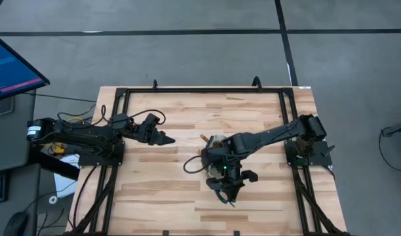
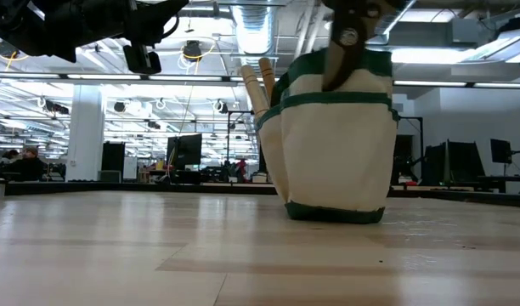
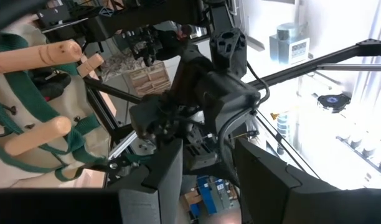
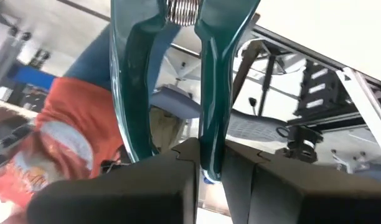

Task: Pick & Place Garden tools in Gardening bag
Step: Put the green shear scissor into the green gardening bag

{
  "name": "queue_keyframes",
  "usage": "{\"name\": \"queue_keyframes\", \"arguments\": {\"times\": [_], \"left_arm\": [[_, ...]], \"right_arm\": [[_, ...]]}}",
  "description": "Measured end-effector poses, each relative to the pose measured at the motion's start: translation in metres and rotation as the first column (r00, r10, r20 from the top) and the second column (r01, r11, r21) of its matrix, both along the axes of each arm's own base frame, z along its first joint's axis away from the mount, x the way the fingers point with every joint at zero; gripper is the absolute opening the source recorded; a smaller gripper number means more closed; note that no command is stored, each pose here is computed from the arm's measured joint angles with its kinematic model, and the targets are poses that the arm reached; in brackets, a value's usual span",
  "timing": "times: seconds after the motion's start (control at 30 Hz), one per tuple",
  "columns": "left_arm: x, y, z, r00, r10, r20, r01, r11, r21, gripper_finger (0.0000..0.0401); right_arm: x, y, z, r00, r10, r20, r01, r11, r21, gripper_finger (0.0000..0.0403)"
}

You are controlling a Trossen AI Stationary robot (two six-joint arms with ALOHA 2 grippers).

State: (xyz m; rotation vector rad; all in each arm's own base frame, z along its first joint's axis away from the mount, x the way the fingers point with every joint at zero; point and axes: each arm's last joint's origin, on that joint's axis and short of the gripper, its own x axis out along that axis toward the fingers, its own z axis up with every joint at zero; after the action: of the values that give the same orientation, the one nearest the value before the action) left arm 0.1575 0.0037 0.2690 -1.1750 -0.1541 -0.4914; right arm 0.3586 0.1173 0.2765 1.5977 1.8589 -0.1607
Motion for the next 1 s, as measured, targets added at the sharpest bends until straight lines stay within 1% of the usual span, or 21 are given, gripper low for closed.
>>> {"name": "queue_keyframes", "arguments": {"times": [0.2, 0.33, 0.5, 0.57, 0.73, 1.0], "left_arm": [[0.000, 0.000, 0.000, 1.000, 0.000, 0.000, 0.000, 1.000, 0.000, 0.0145], [0.000, 0.000, 0.000, 1.000, 0.001, 0.000, -0.001, 1.000, 0.000, 0.0145], [0.000, 0.000, 0.000, 1.000, 0.000, 0.000, 0.000, 1.000, 0.000, 0.0145], [0.000, 0.000, 0.000, 1.000, 0.001, 0.000, -0.001, 1.000, 0.000, 0.0145], [0.000, 0.000, 0.000, 1.000, 0.001, 0.000, -0.001, 1.000, 0.000, 0.0145], [0.000, 0.000, 0.000, 1.000, 0.000, 0.000, 0.000, 1.000, 0.000, 0.0145]], "right_arm": [[-0.001, 0.000, -0.001, 1.000, 0.000, -0.015, 0.000, 1.000, -0.002, 0.0031], [-0.003, -0.006, -0.002, 0.999, -0.008, -0.052, 0.008, 1.000, -0.013, 0.0031], [-0.001, -0.015, -0.002, 0.998, -0.027, -0.056, 0.026, 1.000, -0.015, 0.0031], [-0.001, -0.017, -0.002, 0.998, -0.028, -0.061, 0.028, 1.000, 0.004, 0.0031], [-0.002, -0.017, 0.000, 0.996, 0.005, -0.087, 0.003, 0.995, 0.098, 0.0031], [-0.001, -0.022, 0.001, 0.996, 0.013, -0.086, 0.000, 0.989, 0.150, 0.0031]]}}
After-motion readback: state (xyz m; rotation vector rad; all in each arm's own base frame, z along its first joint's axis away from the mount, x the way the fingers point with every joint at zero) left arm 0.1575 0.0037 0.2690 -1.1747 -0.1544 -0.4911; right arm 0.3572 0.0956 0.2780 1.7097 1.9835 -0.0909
